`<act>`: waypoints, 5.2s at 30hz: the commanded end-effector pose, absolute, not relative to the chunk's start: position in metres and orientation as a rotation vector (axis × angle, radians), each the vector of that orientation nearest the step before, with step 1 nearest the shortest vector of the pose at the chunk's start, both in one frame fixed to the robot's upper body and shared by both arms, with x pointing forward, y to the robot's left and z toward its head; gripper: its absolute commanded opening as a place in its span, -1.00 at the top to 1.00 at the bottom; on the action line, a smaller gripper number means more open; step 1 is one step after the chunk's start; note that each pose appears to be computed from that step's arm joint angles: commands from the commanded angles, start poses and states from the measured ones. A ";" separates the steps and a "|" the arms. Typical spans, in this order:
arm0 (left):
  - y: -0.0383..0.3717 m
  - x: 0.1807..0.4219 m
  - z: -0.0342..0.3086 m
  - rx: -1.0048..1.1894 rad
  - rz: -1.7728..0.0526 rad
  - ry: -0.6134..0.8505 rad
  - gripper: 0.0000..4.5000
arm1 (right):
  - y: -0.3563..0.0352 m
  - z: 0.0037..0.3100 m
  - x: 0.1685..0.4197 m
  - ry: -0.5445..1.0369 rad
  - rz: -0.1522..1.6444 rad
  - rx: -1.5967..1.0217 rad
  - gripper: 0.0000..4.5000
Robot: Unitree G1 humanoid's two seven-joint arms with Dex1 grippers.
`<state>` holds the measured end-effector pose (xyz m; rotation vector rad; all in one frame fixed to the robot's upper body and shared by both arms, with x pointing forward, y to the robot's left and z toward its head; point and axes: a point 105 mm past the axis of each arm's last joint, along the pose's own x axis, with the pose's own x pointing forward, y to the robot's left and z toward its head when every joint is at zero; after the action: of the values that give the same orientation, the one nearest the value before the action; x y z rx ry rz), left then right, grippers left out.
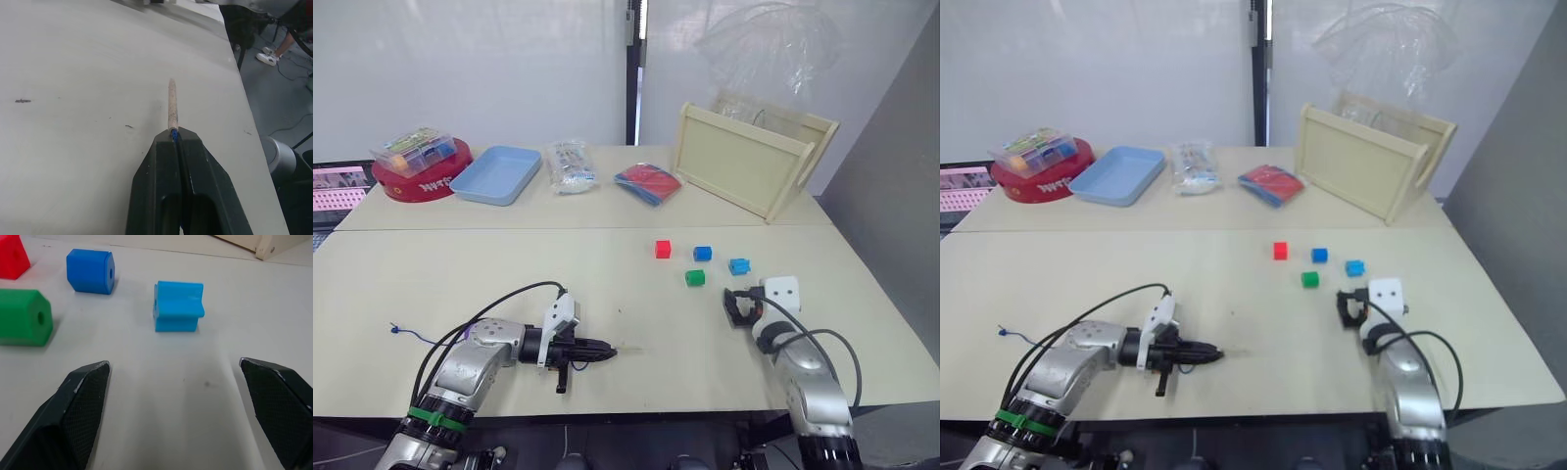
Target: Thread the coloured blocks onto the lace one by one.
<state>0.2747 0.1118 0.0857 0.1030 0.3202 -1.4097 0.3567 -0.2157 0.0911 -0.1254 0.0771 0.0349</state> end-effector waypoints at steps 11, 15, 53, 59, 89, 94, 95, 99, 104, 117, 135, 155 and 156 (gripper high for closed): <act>0.115 0.270 0.088 0.136 -1.415 0.293 1.00 | -0.220 0.099 0.399 0.021 0.062 -0.064 -0.47; 0.116 0.271 0.087 0.126 -1.401 0.293 1.00 | -0.213 0.105 0.399 -0.021 0.086 -0.071 0.13; 0.126 0.277 0.133 0.168 -1.410 0.247 1.00 | -0.070 0.080 0.235 0.179 0.439 0.097 0.48; 0.121 0.275 0.133 0.170 -1.416 0.250 1.00 | -0.071 0.086 0.236 0.162 0.465 0.083 -0.32; 0.116 0.260 0.111 0.171 -1.446 0.271 1.00 | -0.101 0.092 0.283 0.278 1.485 -0.675 -0.76; 0.118 0.257 0.108 0.170 -1.436 0.271 1.00 | -0.100 0.092 0.285 0.250 1.474 -0.648 -0.04; 0.118 0.257 0.108 0.170 -1.432 0.270 1.00 | -0.100 0.092 0.285 0.248 1.467 -0.636 0.12; 0.117 0.257 0.107 0.188 -1.423 0.264 1.00 | -0.100 0.092 0.284 0.250 1.437 -0.617 0.41; 0.108 0.263 0.108 0.224 -1.399 0.213 1.00 | -0.099 0.090 0.277 0.281 1.391 -0.610 0.41; 0.096 0.262 0.101 0.212 -1.404 0.203 1.00 | -0.096 0.089 0.267 0.307 1.372 -0.581 0.41; 0.088 0.263 0.094 0.223 -1.422 0.231 1.00 | -0.096 0.089 0.264 0.322 1.372 -0.576 0.41; 0.092 0.266 0.090 0.237 -1.413 0.247 1.00 | -0.095 0.086 0.262 0.336 1.367 -0.574 0.41; 0.092 0.265 0.090 0.233 -1.416 0.248 1.00 | -0.094 0.086 0.262 0.335 1.368 -0.573 0.41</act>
<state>0.2650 0.0938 0.0834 0.2221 0.2862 -1.4015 0.2642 -0.0963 0.0853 -0.5695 0.3348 1.3599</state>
